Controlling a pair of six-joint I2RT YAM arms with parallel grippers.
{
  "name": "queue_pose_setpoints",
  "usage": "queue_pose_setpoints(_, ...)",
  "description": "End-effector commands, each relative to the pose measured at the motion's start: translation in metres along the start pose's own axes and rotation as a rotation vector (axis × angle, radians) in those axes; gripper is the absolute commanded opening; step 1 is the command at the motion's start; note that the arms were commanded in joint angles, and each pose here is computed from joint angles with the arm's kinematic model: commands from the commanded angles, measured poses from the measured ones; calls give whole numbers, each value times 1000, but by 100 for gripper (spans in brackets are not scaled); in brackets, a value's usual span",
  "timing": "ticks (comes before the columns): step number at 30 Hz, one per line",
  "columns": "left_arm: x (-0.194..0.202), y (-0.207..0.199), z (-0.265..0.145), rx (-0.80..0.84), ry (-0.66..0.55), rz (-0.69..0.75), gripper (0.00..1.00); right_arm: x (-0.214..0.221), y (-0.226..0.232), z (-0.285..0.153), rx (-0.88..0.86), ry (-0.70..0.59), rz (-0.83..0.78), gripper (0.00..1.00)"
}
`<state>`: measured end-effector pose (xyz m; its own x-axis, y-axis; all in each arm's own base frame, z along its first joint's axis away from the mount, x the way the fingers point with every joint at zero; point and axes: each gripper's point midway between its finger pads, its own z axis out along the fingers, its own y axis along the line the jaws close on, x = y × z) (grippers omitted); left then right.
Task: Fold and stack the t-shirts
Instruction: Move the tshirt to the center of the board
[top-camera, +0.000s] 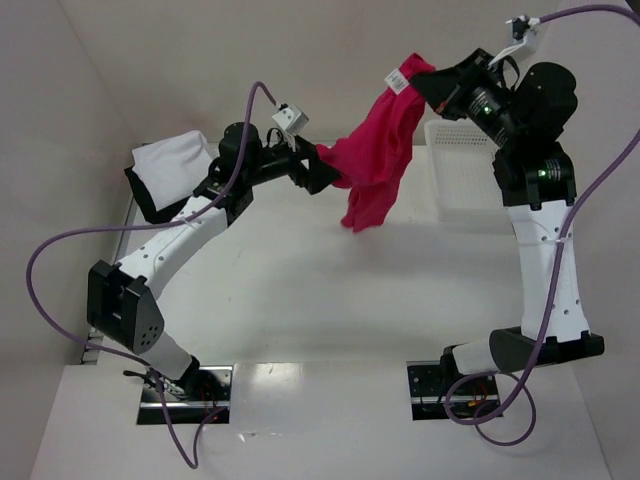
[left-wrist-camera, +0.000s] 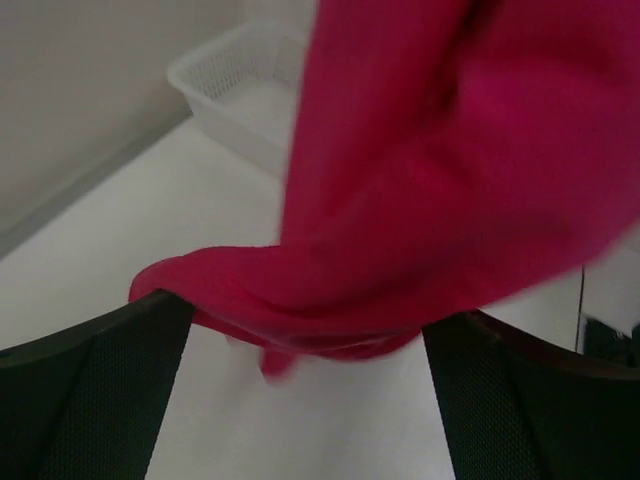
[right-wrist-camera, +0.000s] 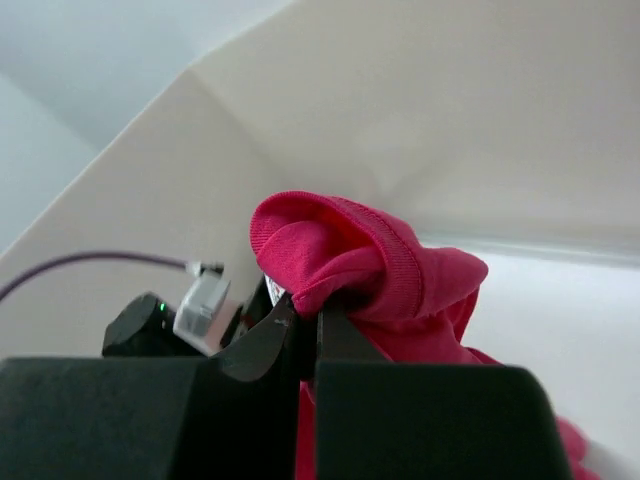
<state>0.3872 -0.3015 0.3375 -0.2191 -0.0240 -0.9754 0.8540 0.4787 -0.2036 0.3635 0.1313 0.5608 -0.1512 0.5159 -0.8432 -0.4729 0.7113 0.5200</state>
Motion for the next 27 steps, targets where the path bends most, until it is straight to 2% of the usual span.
queue_pose_setpoints(1, -72, 9, 13, -134, -293, 119, 99, 26, 35, -9, -200, 99, 97, 0)
queue_pose_setpoints(2, -78, 7, 17, -137, -305, 121, 99, 28, 40, -13, -219, 103, 101, 0)
queue_pose_setpoints(4, -77, 3, 18, -110, -299, 112, 87, 42, 35, -12, -211, 131, 125, 0)
queue_pose_setpoints(5, -75, -1, 18, -89, -294, 115, 64, 47, 31, -13, -205, 138, 130, 0)
queue_pose_setpoints(8, -80, -13, 10, -76, -306, 112, 18, 54, 29, -13, -209, 150, 142, 0)
queue_pose_setpoints(9, -77, -8, 6, -116, -310, 88, 0, 58, 25, -12, -203, 158, 147, 0)
queue_pose_setpoints(12, -108, -15, -33, -222, -374, 122, 0, 61, 10, -6, -145, 146, 111, 0)
queue_pose_setpoints(13, -111, -15, -43, -255, -370, 130, 0, 63, -5, 0, -78, 139, 113, 0)
queue_pose_setpoints(15, -135, -19, -88, -387, -376, 177, 0, 47, -24, 2, 33, 60, 55, 0)
queue_pose_setpoints(18, -156, -30, -138, -489, -414, 210, 0, 39, -31, 5, 76, 34, 23, 0)
queue_pose_setpoints(23, -199, -53, -220, -641, -538, 265, 0, 13, -11, 3, 30, -11, -22, 0)
queue_pose_setpoints(27, -198, -71, -257, -673, -543, 267, 0, 5, 1, -12, 13, -38, -42, 0)
